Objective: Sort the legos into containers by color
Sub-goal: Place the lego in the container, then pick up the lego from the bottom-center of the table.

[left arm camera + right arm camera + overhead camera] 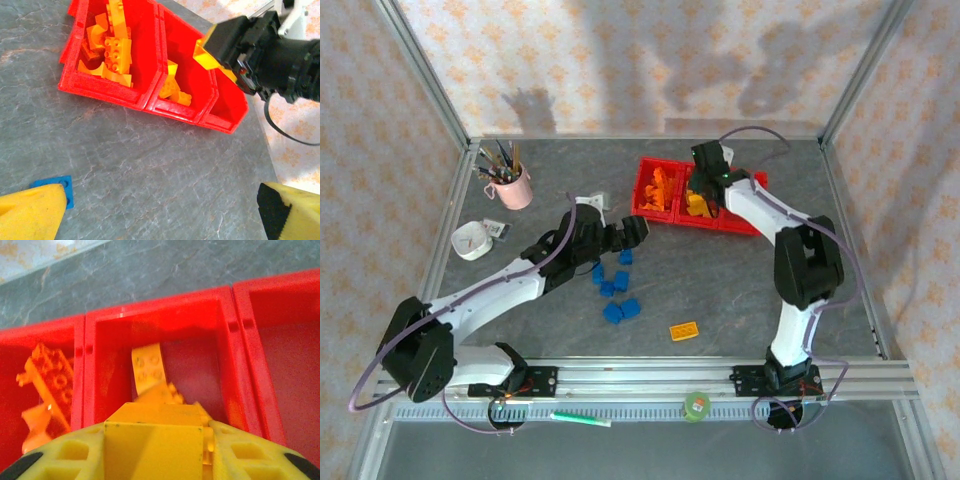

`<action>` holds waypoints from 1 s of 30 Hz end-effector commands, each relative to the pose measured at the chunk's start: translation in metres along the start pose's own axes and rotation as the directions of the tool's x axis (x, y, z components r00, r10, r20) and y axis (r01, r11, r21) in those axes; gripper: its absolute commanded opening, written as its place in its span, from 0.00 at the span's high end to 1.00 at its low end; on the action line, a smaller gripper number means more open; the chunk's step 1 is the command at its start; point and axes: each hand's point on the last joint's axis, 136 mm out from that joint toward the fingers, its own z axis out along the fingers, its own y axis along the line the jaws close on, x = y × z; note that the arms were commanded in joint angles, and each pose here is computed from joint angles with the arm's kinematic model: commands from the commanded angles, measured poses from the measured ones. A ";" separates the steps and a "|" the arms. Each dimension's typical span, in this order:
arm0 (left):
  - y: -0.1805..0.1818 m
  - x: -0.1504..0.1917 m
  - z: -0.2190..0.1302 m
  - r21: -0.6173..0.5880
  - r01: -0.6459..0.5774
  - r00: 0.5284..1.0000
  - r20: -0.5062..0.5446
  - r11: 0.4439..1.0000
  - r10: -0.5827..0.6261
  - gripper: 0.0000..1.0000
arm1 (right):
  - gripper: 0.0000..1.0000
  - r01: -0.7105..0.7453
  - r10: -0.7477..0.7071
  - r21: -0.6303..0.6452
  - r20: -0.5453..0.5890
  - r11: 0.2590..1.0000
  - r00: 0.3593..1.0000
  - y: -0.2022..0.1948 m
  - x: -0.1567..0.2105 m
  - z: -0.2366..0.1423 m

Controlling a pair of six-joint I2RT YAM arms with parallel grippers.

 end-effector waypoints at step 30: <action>0.017 0.044 -0.061 0.027 -0.041 0.999 -0.027 0.999 0.042 0.01 | 0.14 0.247 -0.279 -0.181 -0.179 0.952 0.944 -0.002 0.164 -0.125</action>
